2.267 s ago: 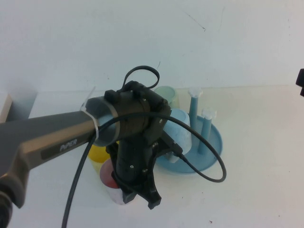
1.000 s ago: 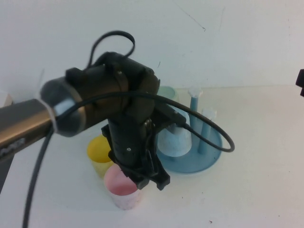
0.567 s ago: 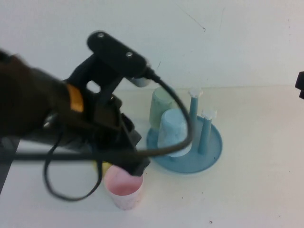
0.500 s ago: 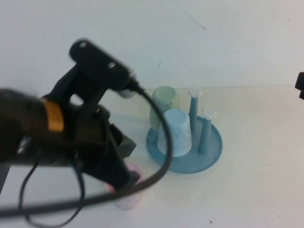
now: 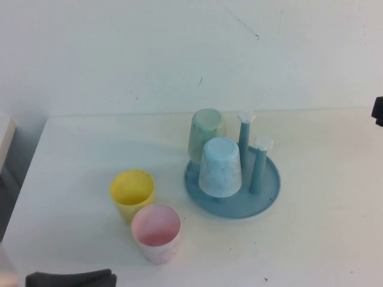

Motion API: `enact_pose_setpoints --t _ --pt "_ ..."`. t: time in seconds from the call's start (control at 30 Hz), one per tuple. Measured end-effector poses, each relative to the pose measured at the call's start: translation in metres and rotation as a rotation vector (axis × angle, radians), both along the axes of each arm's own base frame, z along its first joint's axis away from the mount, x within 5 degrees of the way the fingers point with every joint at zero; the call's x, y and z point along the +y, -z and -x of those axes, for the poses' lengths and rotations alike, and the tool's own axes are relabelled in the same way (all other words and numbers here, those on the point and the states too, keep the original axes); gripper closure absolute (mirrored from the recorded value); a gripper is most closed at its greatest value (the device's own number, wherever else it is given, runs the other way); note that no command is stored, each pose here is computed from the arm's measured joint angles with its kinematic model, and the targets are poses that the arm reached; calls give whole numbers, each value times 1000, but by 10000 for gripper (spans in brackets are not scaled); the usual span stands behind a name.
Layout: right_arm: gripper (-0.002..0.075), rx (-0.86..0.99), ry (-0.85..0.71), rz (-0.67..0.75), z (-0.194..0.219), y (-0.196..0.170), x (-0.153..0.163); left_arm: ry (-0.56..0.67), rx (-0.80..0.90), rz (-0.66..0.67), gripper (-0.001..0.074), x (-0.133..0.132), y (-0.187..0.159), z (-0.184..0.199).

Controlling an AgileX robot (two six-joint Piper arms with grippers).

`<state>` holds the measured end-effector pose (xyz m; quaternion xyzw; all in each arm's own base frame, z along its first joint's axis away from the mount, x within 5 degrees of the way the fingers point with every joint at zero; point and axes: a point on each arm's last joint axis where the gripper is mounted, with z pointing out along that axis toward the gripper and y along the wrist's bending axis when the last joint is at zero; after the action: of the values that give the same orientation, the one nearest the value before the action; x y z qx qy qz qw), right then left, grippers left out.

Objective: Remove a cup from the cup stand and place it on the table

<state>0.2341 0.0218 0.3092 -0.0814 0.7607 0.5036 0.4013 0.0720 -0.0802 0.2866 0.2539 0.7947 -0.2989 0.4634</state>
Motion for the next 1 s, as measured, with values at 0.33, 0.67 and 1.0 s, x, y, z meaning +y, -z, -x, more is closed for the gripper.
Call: enact_pose_setpoints --t 0.33,0.67,1.0 --pt "681 -9 -6 4 0 0 0 -21 -120 110 736 21 21 24" --pt "726 -238 -7 66 18 -19 5 -4 -63 57 736 21 41 25" --pt "727 -579 -47 213 76 -53 24 55 31 -24 736 21 52 32"
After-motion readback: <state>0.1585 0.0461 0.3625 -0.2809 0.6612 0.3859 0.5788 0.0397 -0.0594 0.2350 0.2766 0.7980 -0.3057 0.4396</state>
